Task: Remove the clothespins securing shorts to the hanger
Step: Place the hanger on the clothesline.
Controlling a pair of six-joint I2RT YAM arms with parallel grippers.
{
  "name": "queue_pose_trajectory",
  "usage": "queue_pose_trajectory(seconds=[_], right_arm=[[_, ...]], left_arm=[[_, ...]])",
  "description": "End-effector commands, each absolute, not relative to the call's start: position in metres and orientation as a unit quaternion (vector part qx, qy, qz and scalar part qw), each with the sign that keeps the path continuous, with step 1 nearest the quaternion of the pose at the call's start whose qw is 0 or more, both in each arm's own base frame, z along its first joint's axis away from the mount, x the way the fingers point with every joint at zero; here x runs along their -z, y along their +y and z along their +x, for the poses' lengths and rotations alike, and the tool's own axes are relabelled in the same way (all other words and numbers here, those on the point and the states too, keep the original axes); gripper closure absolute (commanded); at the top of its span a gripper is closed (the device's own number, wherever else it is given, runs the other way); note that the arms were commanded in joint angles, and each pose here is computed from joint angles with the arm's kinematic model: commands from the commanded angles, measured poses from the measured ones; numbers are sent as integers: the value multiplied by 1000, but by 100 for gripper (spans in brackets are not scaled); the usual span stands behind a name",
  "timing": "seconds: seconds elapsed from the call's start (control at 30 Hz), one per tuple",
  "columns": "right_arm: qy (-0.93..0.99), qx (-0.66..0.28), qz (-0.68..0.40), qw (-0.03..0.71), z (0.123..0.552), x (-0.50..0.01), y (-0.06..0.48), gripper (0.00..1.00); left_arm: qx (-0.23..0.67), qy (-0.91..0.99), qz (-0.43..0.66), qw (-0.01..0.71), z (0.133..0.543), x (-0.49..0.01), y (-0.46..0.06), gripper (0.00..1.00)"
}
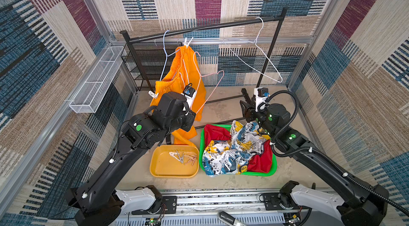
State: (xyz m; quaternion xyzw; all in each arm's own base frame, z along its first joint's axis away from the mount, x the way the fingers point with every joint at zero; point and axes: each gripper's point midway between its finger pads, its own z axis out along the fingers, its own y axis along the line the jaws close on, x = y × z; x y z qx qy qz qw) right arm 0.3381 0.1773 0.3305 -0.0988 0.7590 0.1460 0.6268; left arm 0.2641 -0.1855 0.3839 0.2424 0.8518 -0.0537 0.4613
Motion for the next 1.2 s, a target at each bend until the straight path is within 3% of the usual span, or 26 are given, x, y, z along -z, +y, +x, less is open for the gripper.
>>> queue_pose_trajectory(seconds=[0.0, 0.6, 1.17], right_arm=[[765, -145, -89, 621, 337, -320, 174, 38], [768, -185, -106, 604, 323, -295, 183, 38], [762, -202, -114, 605, 315, -295, 185, 37]], left_arm=[[29, 844, 221, 488, 270, -403, -184, 100], [-50, 804, 230, 546, 300, -468, -223, 100], [-129, 791, 214, 559, 341, -473, -251, 100]])
